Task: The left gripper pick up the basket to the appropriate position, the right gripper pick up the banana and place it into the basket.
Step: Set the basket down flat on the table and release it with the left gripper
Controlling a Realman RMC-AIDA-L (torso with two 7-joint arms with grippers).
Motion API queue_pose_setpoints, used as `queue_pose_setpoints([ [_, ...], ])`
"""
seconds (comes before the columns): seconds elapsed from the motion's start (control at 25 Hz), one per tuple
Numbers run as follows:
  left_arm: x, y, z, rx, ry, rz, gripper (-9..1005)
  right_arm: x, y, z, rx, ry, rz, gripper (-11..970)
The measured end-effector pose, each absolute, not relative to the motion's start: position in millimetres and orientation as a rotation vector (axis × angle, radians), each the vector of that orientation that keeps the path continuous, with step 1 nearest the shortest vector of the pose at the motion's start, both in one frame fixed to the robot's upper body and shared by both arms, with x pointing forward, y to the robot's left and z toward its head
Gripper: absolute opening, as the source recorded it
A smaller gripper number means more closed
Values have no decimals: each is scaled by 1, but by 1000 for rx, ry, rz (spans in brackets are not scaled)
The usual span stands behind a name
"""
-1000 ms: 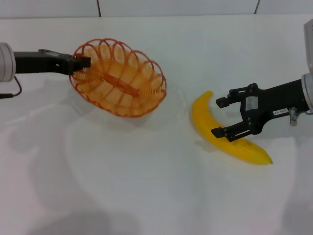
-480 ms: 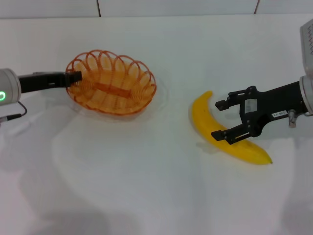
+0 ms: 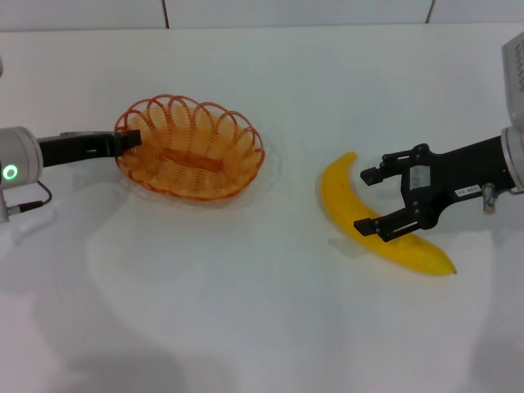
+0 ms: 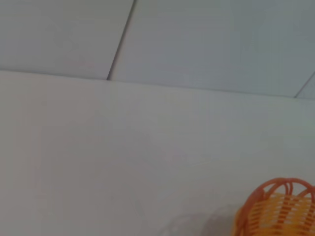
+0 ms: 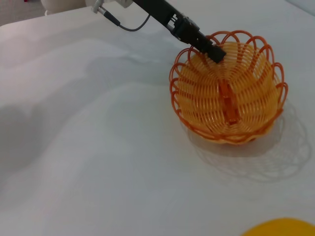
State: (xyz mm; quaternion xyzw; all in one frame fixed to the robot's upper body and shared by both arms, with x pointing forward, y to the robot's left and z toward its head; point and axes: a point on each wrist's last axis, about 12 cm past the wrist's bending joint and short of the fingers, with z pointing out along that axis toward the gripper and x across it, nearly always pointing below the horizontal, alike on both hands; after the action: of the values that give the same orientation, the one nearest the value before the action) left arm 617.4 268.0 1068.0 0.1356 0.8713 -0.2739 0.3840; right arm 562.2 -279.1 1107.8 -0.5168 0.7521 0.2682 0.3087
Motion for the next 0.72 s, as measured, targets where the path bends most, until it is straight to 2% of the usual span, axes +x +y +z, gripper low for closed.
queue_pose_setpoints([
  [0.72,617,266,1061,325,2230,-672,86,562,-278,1106,-1368,1990,720,879],
])
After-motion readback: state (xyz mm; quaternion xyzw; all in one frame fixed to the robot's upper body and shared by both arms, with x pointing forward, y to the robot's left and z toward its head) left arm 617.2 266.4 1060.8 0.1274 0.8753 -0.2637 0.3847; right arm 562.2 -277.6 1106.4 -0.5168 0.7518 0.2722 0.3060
